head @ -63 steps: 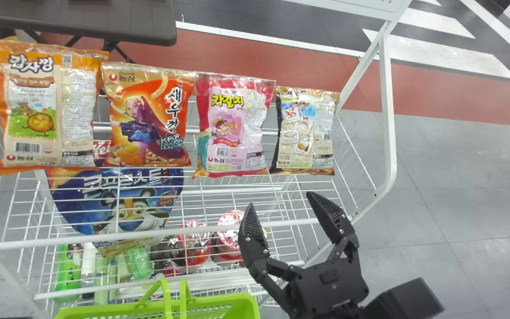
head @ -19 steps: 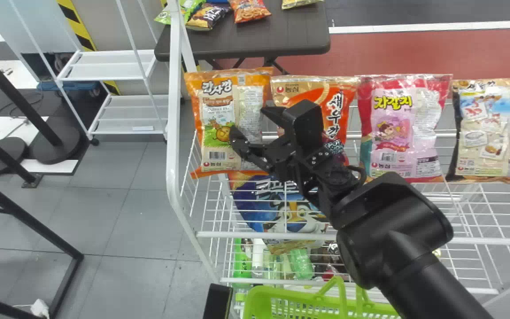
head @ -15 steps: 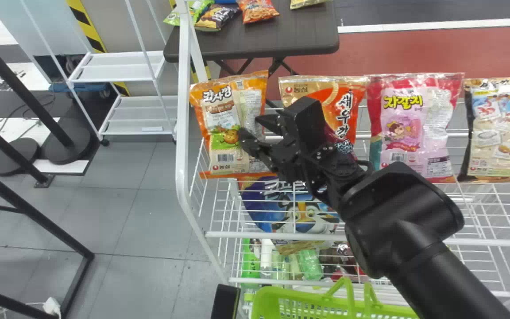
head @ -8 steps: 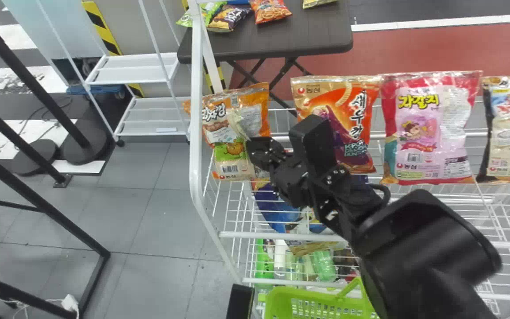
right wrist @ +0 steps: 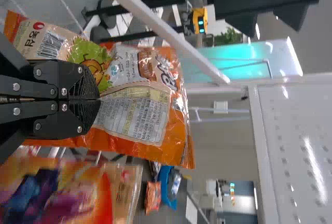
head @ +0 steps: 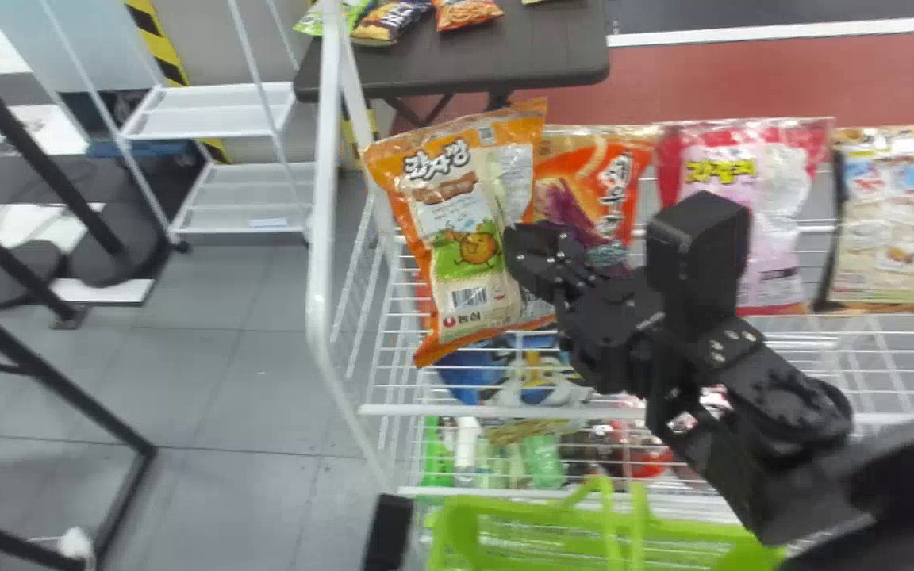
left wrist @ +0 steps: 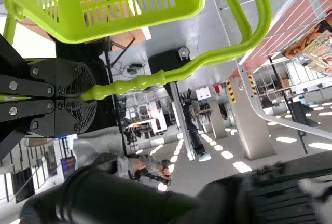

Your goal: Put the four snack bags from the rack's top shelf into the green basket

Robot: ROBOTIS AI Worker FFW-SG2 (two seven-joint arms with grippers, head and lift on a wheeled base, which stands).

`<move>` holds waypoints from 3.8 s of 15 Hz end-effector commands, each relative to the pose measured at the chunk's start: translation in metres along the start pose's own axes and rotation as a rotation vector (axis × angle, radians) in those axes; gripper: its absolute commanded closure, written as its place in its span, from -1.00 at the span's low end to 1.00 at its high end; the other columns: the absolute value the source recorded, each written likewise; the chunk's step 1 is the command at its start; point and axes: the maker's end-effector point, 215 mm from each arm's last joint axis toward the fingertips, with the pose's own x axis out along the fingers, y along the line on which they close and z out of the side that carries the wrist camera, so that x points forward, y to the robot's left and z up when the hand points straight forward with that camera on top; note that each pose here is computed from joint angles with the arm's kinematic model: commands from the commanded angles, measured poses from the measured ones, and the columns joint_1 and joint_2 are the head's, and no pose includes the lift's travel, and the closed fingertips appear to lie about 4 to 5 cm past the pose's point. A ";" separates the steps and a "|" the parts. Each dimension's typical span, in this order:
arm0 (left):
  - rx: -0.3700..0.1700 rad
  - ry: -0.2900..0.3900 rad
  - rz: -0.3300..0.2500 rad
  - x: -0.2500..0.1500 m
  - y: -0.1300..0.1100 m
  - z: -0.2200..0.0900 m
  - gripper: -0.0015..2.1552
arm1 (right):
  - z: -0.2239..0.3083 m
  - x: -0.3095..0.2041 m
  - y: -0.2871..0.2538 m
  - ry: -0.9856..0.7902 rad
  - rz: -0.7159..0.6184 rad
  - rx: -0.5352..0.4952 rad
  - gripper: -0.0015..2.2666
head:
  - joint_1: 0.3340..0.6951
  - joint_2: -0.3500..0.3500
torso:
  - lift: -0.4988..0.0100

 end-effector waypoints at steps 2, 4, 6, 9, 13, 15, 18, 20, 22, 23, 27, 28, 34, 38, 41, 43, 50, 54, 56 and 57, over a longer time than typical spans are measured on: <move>0.001 -0.021 0.017 -0.007 0.004 0.006 0.96 | -0.004 -0.085 -0.035 0.034 -0.090 -0.036 0.88 | 1.00 -0.08 | 0.96; 0.001 -0.046 0.030 -0.013 0.008 0.013 0.96 | -0.001 -0.132 -0.045 0.021 -0.127 -0.055 0.88 | 1.00 -0.41 | 0.96; -0.002 -0.080 0.036 -0.021 0.007 0.019 0.96 | -0.019 -0.164 -0.059 0.091 -0.162 -0.064 0.88 | 1.00 -0.59 | 0.96; -0.019 -0.131 0.040 -0.027 0.006 0.018 0.96 | -0.088 -0.207 -0.100 0.348 -0.216 -0.025 0.88 | 1.00 -0.92 | 0.96; -0.004 -0.135 0.051 -0.030 0.005 0.022 0.96 | -0.151 -0.265 -0.114 0.590 -0.245 0.074 0.88 | 1.00 -1.00 | 0.96; 0.000 -0.138 0.051 -0.030 0.005 0.024 0.96 | -0.179 -0.282 -0.091 0.685 -0.212 0.178 0.88 | 1.00 -1.00 | 0.96; 0.004 -0.137 0.050 -0.029 0.005 0.025 0.96 | -0.199 -0.287 -0.040 0.751 -0.097 0.332 0.88 | 1.00 -1.00 | 0.96; 0.008 -0.134 0.046 -0.028 0.003 0.025 0.96 | -0.197 -0.279 -0.011 0.741 -0.019 0.397 0.88 | 1.00 -1.00 | 0.96; 0.011 -0.130 0.040 -0.025 0.000 0.024 0.96 | -0.194 -0.267 0.010 0.724 0.037 0.418 0.88 | 1.00 -1.00 | 0.96; 0.010 -0.125 0.033 -0.022 -0.003 0.022 0.96 | -0.194 -0.257 0.018 0.707 0.057 0.419 0.88 | 1.00 -1.00 | 0.96; 0.012 -0.108 0.026 -0.015 -0.009 0.014 0.96 | -0.217 -0.220 0.027 0.680 0.058 0.366 0.88 | 1.00 -1.00 | 0.96; 0.010 -0.108 0.027 -0.015 -0.009 0.013 0.96 | -0.223 -0.215 0.028 0.678 0.058 0.365 0.87 | 1.00 -1.00 | 0.96; 0.018 -0.104 0.024 -0.012 -0.010 0.012 0.96 | -0.232 -0.223 0.018 0.688 0.054 0.395 -1.00 | 1.00 -1.00 | 0.96; 0.017 -0.096 0.024 -0.008 -0.010 0.010 0.96 | -0.237 -0.231 0.022 0.723 0.074 0.427 -0.95 | 1.00 -1.00 | 0.96; 0.016 -0.090 0.016 -0.004 -0.013 0.006 0.96 | -0.255 -0.236 0.030 0.785 0.087 0.452 -0.95 | 1.00 -1.00 | 0.96; 0.024 -0.093 0.013 -0.004 -0.016 0.006 0.96 | -0.269 -0.233 0.041 0.811 0.103 0.457 -0.95 | 1.00 -1.00 | 0.96; 0.038 -0.064 0.003 0.007 -0.026 -0.004 0.96 | -0.311 -0.191 0.047 0.805 0.075 0.347 -0.94 | 1.00 -1.00 | 0.96; 0.037 -0.062 0.010 0.005 -0.024 -0.006 0.96 | -0.278 -0.176 0.021 0.654 0.002 0.269 -0.94 | 1.00 -1.00 | 0.96; 0.036 -0.065 0.014 0.004 -0.022 -0.005 0.97 | -0.238 -0.186 0.000 0.572 -0.014 0.314 -0.95 | 1.00 -1.00 | 0.96; 0.037 -0.067 0.015 0.003 -0.022 -0.005 0.96 | -0.220 -0.191 -0.008 0.537 -0.021 0.336 -0.96 | 1.00 -1.00 | 0.96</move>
